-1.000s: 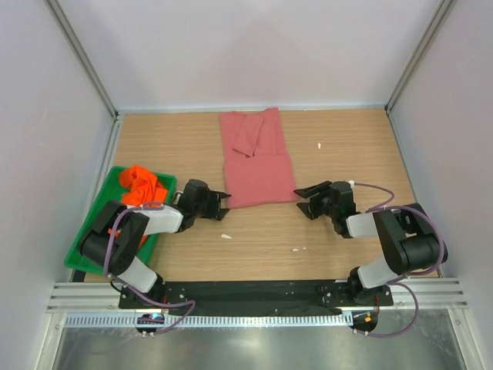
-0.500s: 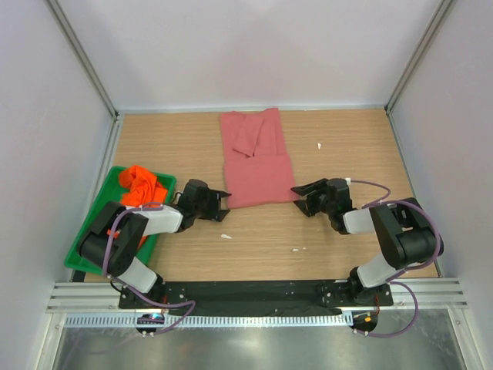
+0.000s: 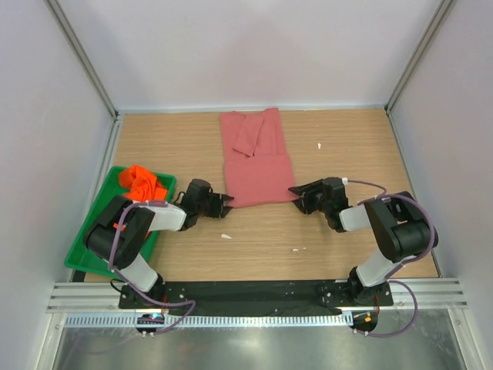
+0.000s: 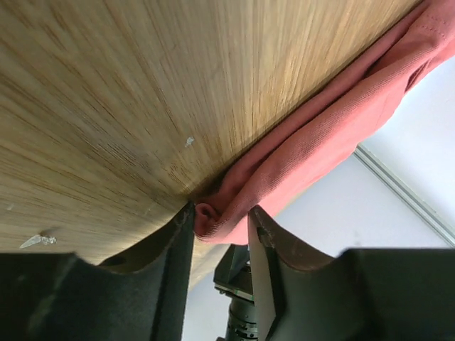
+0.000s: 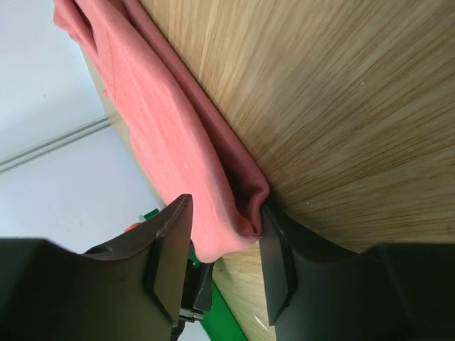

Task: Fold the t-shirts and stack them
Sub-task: Fold the tshirt

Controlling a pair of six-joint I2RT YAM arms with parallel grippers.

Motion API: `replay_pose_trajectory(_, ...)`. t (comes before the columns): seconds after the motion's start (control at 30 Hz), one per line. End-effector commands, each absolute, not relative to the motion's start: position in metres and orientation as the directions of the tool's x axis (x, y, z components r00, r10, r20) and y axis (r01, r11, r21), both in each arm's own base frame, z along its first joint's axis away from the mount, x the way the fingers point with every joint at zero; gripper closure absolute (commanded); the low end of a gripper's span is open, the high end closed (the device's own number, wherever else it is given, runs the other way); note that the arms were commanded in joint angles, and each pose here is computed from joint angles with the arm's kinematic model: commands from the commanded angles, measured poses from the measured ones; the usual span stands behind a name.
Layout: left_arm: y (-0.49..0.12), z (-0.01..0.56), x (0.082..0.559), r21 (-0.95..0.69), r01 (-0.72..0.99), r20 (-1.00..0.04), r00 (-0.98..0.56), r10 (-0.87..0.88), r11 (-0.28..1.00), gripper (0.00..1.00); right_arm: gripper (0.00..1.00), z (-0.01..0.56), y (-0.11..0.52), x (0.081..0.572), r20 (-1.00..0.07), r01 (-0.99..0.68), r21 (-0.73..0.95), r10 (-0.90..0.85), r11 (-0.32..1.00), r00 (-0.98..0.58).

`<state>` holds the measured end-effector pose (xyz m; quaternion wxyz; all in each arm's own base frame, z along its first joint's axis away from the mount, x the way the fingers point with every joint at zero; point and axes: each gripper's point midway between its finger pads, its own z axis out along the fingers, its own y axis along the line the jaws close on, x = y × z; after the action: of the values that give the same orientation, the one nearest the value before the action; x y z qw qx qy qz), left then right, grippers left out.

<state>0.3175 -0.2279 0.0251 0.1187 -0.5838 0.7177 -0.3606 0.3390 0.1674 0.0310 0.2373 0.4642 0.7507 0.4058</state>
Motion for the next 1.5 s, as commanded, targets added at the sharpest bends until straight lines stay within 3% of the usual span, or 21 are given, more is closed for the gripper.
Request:
replay_pose_trajectory(0.0, -0.210, -0.011, 0.300, -0.575, -0.812, 0.189, -0.246, -0.951, 0.096, 0.65, 0.53, 0.000, 0.157, 0.327, -0.002, 0.592, 0.756, 0.904, 0.281, -0.427)
replay_pose_trajectory(0.13, -0.204, -0.015, 0.302, -0.591, -0.800, 0.162, -0.239, -0.957, 0.100, 0.79, 0.69, -0.008, 0.158, 0.323, 0.009, 0.606, 0.743, 0.901, 0.284, -0.433)
replay_pose_trajectory(0.2, -0.203, -0.016, 0.302, -0.602, -0.790, 0.153, -0.252, -0.956, 0.111, 0.84, 0.82, -0.012, 0.161, 0.321, 0.014, 0.606, 0.740, 0.894, 0.292, -0.448)
replay_pose_trajectory(0.23, -0.205, -0.014, 0.304, -0.614, -0.780, 0.154, -0.265, -0.952, 0.118, 0.99, 0.85, -0.010, 0.162, 0.324, 0.006, 0.591, 0.747, 0.886, 0.303, -0.463)
replay_pose_trajectory(0.27, -0.208, -0.010, 0.307, -0.623, -0.771, 0.148, -0.283, -0.948, 0.133, 1.00, 0.94, -0.011, 0.164, 0.324, 0.005, 0.587, 0.747, 0.881, 0.312, -0.473)
replay_pose_trajectory(0.33, -0.208, -0.006, 0.308, -0.627, -0.746, 0.089, -0.356, -0.930, 0.225, 1.00, 0.98, -0.006, 0.169, 0.326, -0.013, 0.547, 0.764, 0.856, 0.342, -0.517)
replay_pose_trajectory(0.4, -0.216, 0.008, 0.307, -0.623, -0.713, 0.060, -0.454, -0.889, 0.322, 1.00, 0.99, 0.002, 0.173, 0.325, -0.030, 0.516, 0.770, 0.830, 0.375, -0.557)
replay_pose_trajectory(0.5, -0.218, 0.023, 0.308, -0.637, -0.680, 0.030, -0.494, -0.869, 0.364, 1.00, 0.99, 0.013, 0.175, 0.318, -0.077, 0.465, 0.770, 0.787, 0.437, -0.612)
replay_pose_trajectory(0.87, -0.206, 0.068, 0.244, -0.705, -0.596, 0.026, -0.563, -0.826, 0.384, 1.00, 0.98, 0.060, 0.176, 0.252, -0.154, 0.363, 0.778, 0.716, 0.513, -0.681)
replay_pose_trajectory(1.2, -0.181, 0.083, 0.160, -0.707, -0.569, -0.002, -0.593, -0.805, 0.420, 1.00, 0.99, 0.075, 0.182, 0.170, -0.124, 0.348, 0.781, 0.676, 0.518, -0.726)
replay_pose_trajectory(1.47, -0.153, 0.113, 0.125, -0.730, -0.566, 0.012, -0.572, -0.820, 0.384, 1.00, 0.99, 0.099, 0.181, 0.131, -0.084, 0.350, 0.781, 0.643, 0.517, -0.761)
